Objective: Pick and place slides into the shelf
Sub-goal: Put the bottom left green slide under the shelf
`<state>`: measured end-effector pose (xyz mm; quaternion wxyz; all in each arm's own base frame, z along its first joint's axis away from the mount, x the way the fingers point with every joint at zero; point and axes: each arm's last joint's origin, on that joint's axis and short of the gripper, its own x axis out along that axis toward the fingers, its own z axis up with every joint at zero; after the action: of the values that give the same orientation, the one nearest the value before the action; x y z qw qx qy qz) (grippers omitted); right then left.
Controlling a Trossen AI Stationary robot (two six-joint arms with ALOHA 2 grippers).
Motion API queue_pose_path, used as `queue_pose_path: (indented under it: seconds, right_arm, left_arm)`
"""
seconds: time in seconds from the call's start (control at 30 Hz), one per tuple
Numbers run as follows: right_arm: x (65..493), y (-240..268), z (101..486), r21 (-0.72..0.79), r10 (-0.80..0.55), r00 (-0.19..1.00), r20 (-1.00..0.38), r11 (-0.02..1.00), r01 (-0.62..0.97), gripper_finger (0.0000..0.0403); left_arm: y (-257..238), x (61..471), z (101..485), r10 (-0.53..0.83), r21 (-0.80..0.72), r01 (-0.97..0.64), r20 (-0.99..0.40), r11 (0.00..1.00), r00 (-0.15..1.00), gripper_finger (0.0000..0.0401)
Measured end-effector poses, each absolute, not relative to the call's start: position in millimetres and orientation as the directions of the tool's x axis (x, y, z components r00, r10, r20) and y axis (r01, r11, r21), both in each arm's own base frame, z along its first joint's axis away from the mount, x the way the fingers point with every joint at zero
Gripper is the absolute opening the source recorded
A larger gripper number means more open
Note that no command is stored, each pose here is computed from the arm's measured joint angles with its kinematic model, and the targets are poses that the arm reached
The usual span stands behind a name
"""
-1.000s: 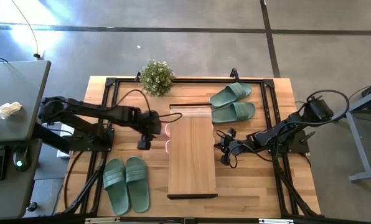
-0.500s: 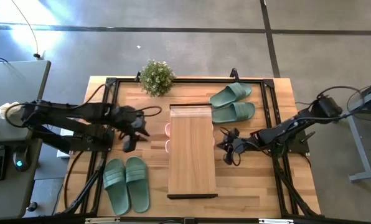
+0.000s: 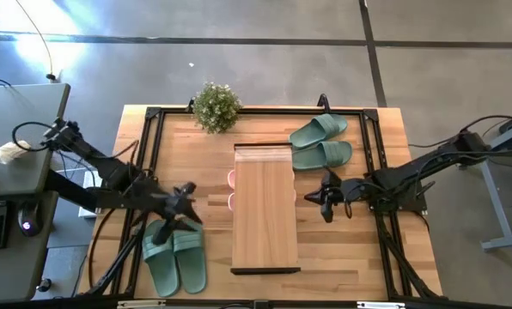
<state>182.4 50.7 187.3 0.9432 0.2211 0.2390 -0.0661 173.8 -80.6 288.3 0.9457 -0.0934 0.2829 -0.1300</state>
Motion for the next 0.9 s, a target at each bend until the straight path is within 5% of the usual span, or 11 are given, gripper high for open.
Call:
queue_pose_path:
  seconds: [0.3, 0.5, 0.7, 0.9]
  right_arm:
    - [175.9, 48.3, 194.5, 0.401, -0.017, 0.889, -0.458, 0.889, 0.223, 0.0000]
    - [175.6, 48.2, 193.9, 0.402, -0.017, 0.886, -0.464, 0.887, 0.227, 0.0000]
    - [175.5, 48.3, 193.7, 0.402, -0.014, 0.884, -0.467, 0.887, 0.227, 0.0000]
    - [174.7, 48.4, 192.3, 0.400, -0.003, 0.876, -0.482, 0.889, 0.224, 0.0000]
  left_arm:
    - [-123.1, 183.0, 283.5, -0.278, -0.248, 0.146, -0.674, 0.958, 0.684, 0.0110]
    - [-143.2, 186.3, 284.6, -0.101, -0.089, 0.046, -0.881, 0.995, 0.462, 0.0110]
    - [-167.4, 187.8, 268.3, 0.155, 0.157, -0.020, -0.944, 0.987, 0.291, 0.0110]
    - [-192.2, 181.6, 249.1, 0.251, 0.236, -0.086, -0.925, 0.968, 0.285, 0.0110]
